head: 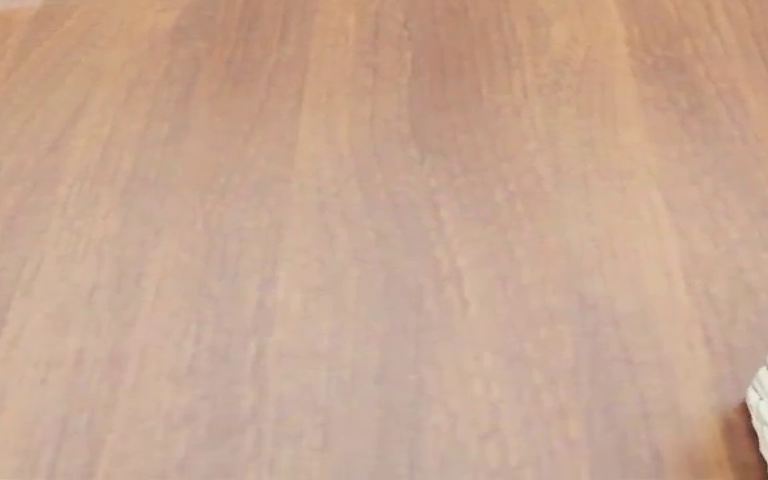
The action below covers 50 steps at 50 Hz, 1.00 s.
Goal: Pick the milk and place it in the basket.
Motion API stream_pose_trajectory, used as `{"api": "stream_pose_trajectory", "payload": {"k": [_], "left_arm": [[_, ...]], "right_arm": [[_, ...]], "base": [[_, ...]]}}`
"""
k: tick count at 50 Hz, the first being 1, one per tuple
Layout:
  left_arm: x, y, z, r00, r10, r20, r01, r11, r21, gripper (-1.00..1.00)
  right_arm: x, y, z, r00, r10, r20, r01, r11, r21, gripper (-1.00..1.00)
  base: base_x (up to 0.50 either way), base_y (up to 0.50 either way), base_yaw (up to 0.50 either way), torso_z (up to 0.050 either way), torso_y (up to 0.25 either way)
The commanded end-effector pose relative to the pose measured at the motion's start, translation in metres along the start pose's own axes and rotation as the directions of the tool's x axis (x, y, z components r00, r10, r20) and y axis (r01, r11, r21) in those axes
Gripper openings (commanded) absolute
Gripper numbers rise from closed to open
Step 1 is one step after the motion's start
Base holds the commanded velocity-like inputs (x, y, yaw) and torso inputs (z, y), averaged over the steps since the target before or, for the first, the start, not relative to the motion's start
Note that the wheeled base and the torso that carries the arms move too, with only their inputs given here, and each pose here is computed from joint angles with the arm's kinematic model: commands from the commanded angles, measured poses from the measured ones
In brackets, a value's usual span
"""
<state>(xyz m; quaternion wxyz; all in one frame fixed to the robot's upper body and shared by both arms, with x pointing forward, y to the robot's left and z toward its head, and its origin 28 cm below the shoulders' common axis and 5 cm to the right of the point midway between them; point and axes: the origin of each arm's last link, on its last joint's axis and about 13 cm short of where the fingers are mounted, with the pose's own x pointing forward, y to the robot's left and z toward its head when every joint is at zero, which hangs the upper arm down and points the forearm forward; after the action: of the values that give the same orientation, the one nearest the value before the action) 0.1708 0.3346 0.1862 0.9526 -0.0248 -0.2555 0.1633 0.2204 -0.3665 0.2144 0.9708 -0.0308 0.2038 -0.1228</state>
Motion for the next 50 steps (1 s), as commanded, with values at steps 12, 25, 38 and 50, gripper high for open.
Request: {"api": "stream_pose_trajectory", "payload": {"k": [12, 25, 38, 50], "left_arm": [[-0.001, 0.004, 0.000, 0.999, 0.019, 0.025, -0.019, 1.000, 0.015, 1.00], [-0.001, 0.004, 0.000, 0.999, 0.018, 0.026, -0.018, 1.000, 0.016, 1.00], [-0.001, 0.005, 0.000, 0.999, 0.019, 0.028, -0.020, 1.000, 0.016, 1.00], [-0.001, 0.004, 0.000, 0.999, 0.019, 0.027, -0.020, 1.000, 0.016, 1.00]], "right_arm": [[0.007, -0.001, -0.010, 1.000, 0.000, -0.003, 0.000, 1.000, -0.028, 1.00], [0.007, 0.000, -0.011, 1.000, 0.007, -0.011, -0.007, 0.999, -0.035, 1.00], [0.005, -0.001, -0.007, 1.000, -0.003, 0.000, 0.003, 0.999, -0.037, 1.00], [0.002, -0.004, 0.017, 0.993, -0.034, 0.111, 0.035, 0.999, -0.006, 1.00]], "base": [[0.00, 0.00, 0.00, 0.000, 0.000], [0.00, 0.00, 0.00, 0.000, 0.000], [0.00, 0.00, 0.00, 0.000, 0.000], [0.00, 0.00, 0.00, 0.000, 0.000]]}}
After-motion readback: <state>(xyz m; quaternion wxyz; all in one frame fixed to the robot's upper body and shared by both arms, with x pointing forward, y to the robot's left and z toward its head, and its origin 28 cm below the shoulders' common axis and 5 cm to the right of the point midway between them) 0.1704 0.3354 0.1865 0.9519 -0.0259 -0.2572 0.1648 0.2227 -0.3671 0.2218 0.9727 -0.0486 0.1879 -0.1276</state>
